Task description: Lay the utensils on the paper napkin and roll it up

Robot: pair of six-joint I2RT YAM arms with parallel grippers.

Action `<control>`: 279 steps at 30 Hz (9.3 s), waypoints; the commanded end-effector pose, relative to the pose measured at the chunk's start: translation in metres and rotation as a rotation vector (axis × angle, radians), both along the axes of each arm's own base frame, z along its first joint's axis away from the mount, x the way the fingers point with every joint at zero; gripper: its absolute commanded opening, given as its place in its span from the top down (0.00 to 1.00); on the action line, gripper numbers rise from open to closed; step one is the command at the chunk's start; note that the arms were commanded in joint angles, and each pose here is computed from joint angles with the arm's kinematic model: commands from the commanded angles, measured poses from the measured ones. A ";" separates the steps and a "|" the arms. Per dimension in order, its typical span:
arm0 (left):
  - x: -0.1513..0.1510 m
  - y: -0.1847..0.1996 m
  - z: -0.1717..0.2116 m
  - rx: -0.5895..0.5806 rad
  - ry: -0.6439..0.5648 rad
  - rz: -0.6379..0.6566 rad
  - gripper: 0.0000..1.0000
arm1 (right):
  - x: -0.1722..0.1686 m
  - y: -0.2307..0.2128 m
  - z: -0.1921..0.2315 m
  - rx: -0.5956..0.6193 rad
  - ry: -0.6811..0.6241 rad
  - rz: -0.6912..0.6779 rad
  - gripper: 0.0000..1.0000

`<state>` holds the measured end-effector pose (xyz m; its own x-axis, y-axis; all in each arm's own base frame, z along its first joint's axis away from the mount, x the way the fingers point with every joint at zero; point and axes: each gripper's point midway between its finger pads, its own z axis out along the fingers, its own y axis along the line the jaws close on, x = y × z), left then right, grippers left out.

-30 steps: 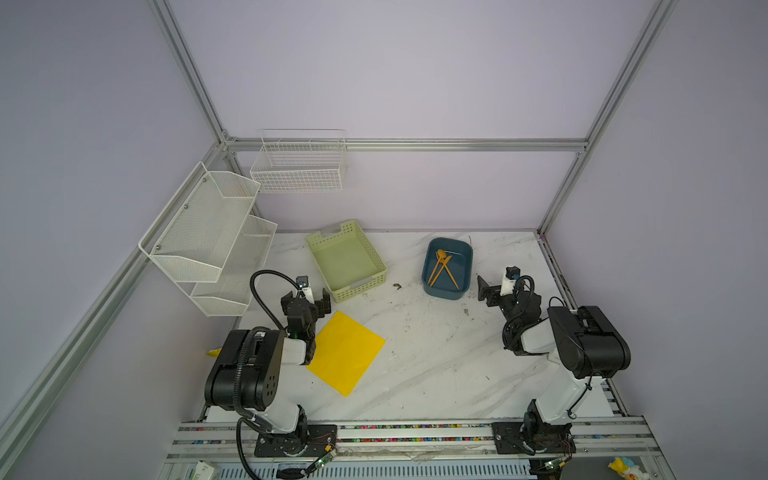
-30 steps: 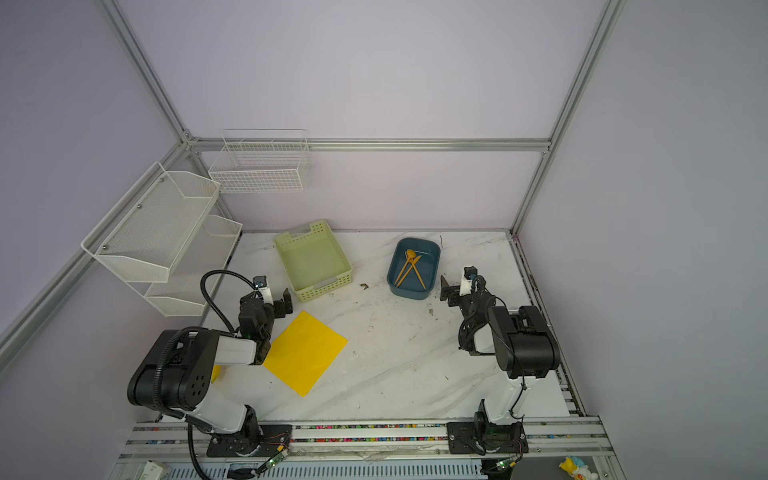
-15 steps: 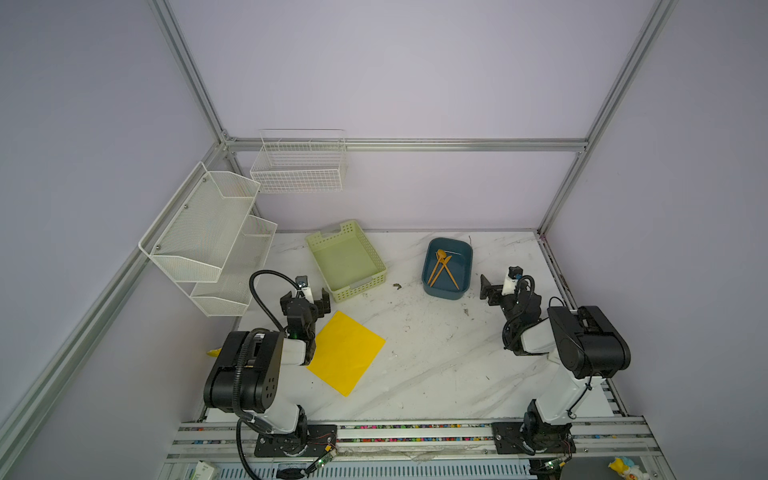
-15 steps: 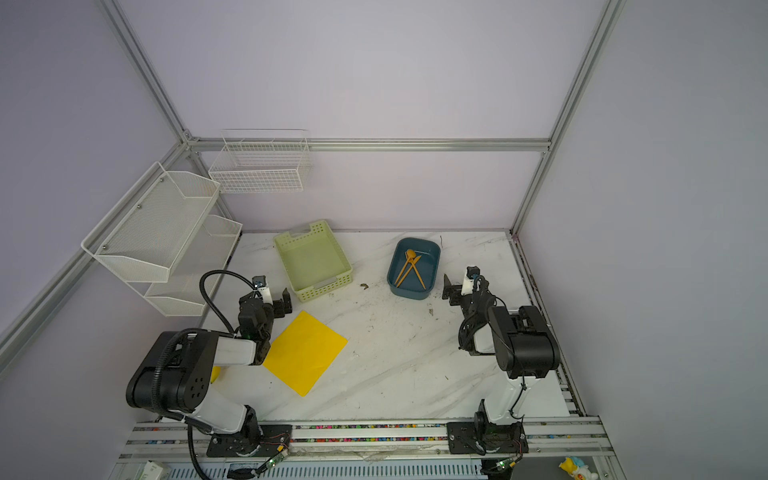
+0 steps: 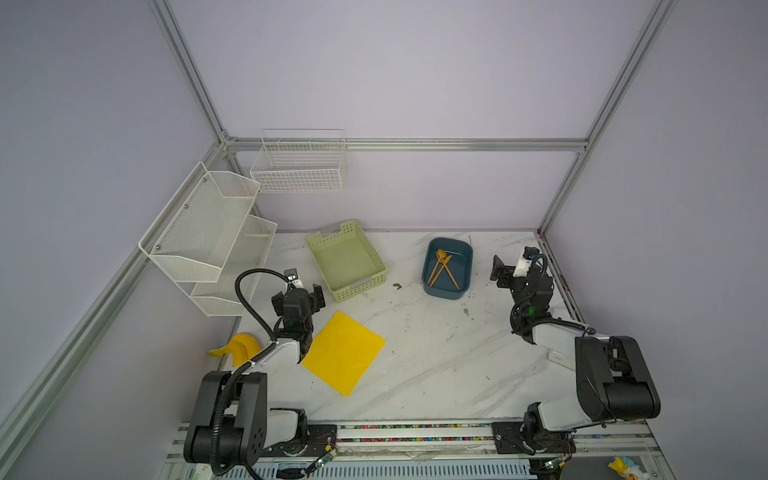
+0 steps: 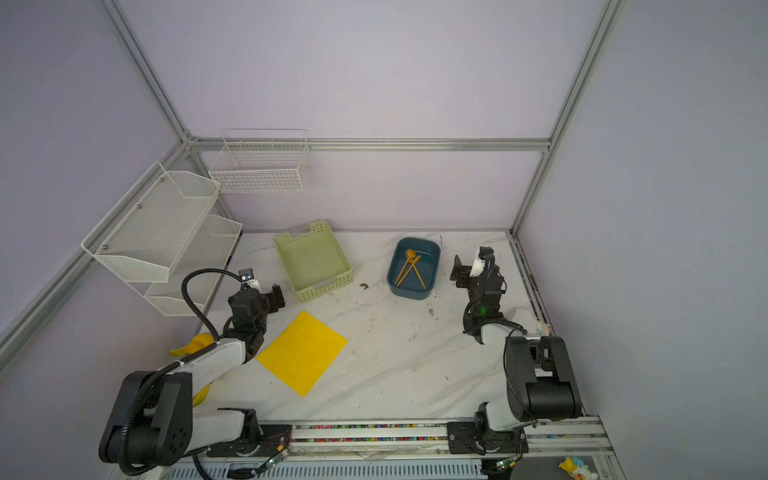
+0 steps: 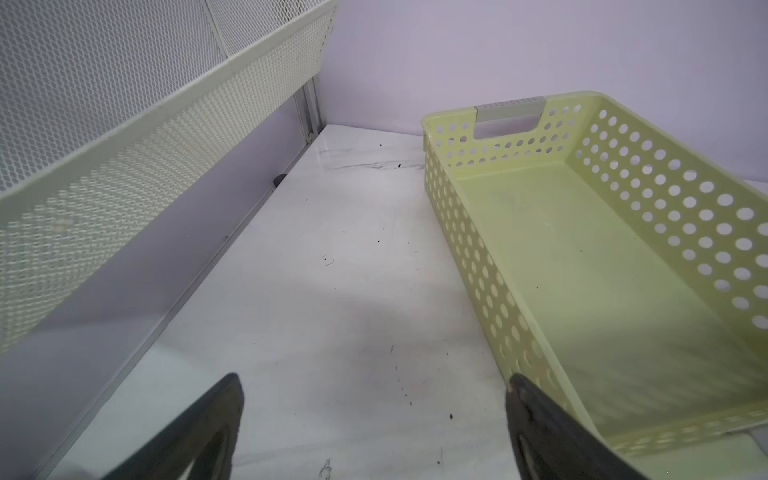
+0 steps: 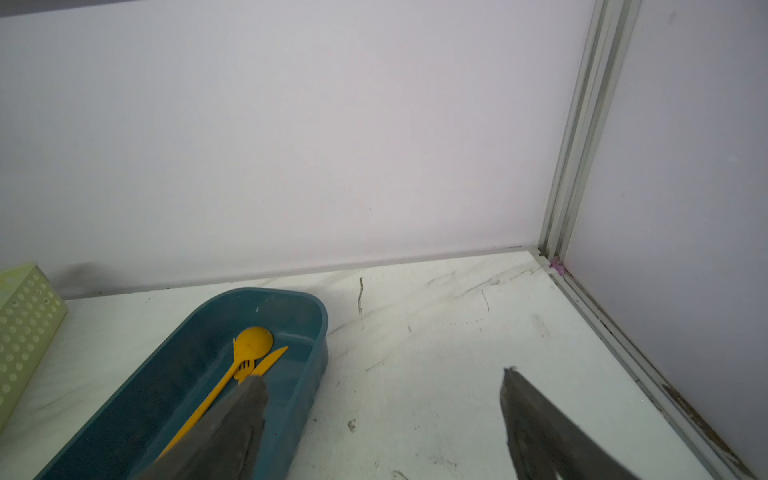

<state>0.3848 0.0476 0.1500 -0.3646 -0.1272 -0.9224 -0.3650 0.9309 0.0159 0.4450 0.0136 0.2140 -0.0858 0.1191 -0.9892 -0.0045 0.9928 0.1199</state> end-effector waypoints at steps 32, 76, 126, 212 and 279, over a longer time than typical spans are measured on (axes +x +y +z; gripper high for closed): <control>0.080 -0.060 0.014 -0.312 0.397 -0.162 0.38 | 0.040 0.092 -0.097 0.370 0.717 0.130 0.47; 0.108 -0.099 -0.005 -0.168 0.526 -0.408 0.80 | 0.073 0.082 -0.129 0.176 0.843 0.151 0.93; -0.116 -0.245 -0.097 -0.475 0.793 -0.538 0.71 | 0.028 0.115 -0.044 0.245 0.744 0.348 0.70; -0.133 -0.313 -0.061 -0.359 0.829 -0.769 0.70 | -0.157 0.211 -0.072 0.381 0.996 0.505 0.80; -0.015 -0.189 0.088 -0.144 0.400 -0.681 0.60 | 0.064 0.207 -0.103 0.126 0.930 0.234 0.79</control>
<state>0.3498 -0.1468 0.2061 -0.8005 0.0937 -0.5919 0.2476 0.9512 -0.1843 0.5087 0.2257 0.1219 -0.8470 0.1179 -0.5183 -0.0643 0.9452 0.3201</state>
